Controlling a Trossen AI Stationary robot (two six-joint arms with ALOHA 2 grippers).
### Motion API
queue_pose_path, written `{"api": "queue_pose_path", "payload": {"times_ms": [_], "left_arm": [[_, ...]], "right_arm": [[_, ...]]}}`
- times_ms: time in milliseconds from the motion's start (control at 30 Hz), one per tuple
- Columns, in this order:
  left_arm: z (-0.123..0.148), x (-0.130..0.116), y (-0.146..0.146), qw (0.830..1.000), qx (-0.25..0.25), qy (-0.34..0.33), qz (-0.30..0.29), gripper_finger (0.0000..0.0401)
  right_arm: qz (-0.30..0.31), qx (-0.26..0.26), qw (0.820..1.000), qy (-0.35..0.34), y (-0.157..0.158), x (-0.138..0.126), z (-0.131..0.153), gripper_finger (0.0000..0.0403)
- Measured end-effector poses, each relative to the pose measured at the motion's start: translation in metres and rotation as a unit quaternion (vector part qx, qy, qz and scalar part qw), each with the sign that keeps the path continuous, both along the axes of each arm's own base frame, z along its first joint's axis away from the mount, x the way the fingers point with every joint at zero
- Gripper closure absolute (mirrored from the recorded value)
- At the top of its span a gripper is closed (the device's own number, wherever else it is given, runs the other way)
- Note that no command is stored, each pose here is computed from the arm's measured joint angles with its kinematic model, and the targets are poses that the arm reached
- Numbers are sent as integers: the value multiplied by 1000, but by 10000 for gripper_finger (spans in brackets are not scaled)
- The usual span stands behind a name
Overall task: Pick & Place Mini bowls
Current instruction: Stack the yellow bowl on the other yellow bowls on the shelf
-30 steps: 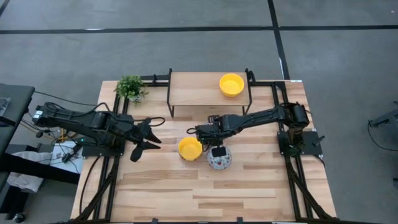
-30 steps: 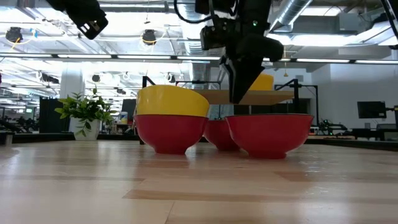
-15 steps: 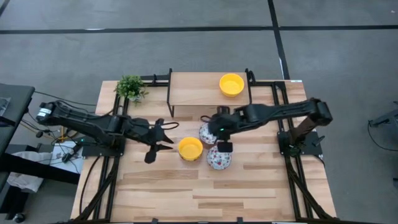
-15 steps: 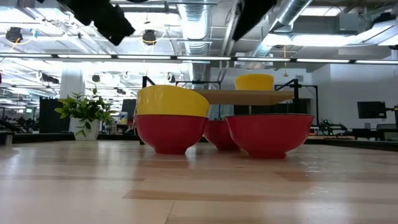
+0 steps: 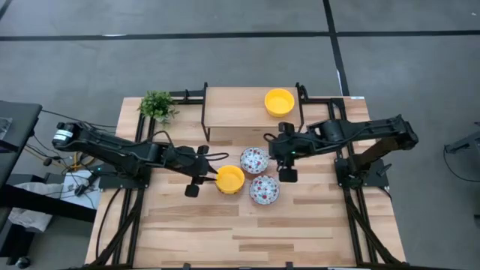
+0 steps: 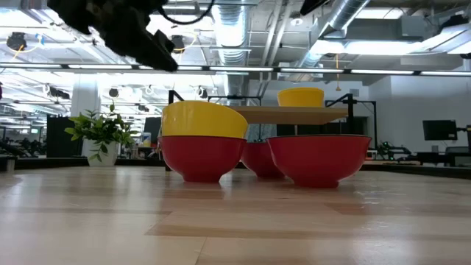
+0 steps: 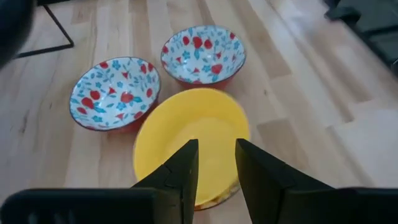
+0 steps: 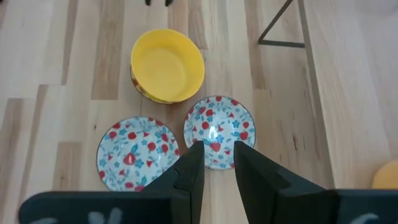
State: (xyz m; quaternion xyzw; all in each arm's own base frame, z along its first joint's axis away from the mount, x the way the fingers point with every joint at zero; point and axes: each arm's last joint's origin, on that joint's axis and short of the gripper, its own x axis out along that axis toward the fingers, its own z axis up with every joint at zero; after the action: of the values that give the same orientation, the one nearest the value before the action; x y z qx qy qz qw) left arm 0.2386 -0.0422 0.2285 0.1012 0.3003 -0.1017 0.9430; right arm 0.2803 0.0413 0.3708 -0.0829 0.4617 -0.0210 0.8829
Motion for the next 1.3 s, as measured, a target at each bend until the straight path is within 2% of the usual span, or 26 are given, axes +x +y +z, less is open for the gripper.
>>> {"api": "queue_pose_path", "payload": {"times_ms": [267, 400, 1300], "left_arm": [[-18, 8, 0, 996, 46, 35, -68, 295], [-27, 12, -1, 993, 63, 50, -85, 295], [-44, 19, -2, 981, 117, 74, -133, 295]], "right_arm": [[-4, 12, 1000, -7, 4, -17, 10, 326], [-6, 17, 1000, -6, 7, -21, 11, 326], [-6, 17, 1000, 3, 8, -22, 10, 326]]}}
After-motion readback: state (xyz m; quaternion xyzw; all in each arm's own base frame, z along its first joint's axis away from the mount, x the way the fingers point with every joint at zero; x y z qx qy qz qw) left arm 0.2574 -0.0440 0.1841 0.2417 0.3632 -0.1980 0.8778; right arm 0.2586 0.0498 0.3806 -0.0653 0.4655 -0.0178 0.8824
